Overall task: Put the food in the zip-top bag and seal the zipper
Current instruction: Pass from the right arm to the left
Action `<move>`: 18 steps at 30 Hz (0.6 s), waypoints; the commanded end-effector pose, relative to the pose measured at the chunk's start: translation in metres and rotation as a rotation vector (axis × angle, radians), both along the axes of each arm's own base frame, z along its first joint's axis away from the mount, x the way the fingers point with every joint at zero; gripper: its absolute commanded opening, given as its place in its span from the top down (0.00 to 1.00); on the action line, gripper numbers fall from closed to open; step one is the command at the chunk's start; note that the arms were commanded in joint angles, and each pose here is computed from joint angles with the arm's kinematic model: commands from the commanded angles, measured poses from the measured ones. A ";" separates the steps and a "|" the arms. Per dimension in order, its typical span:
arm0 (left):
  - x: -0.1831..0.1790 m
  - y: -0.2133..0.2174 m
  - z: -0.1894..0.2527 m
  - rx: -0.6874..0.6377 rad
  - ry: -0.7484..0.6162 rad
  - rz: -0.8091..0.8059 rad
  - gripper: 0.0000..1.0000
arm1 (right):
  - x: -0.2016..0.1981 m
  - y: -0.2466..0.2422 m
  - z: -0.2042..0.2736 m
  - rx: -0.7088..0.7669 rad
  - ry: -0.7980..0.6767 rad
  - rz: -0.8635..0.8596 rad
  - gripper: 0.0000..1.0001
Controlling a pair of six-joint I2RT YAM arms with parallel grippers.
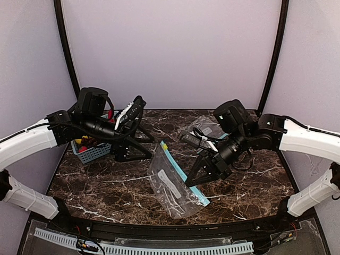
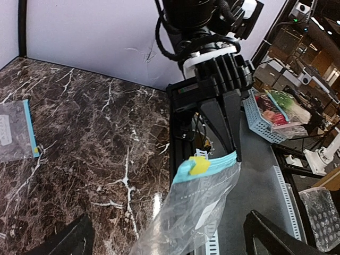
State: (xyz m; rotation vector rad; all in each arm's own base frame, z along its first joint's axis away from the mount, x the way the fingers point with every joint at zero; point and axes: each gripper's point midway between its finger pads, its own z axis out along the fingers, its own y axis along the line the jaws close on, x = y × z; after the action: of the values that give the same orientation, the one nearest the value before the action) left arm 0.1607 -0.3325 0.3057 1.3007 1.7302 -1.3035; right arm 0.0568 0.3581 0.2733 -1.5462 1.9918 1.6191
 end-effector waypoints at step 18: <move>-0.023 -0.010 0.005 -0.084 0.121 -0.194 0.65 | -0.012 0.009 0.006 0.038 0.020 0.083 1.00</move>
State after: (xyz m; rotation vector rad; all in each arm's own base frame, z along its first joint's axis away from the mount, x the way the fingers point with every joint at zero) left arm 0.1419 -0.3460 0.3140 1.3755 1.6330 -1.5654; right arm 0.0464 0.3640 0.2706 -1.6065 1.9842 1.6957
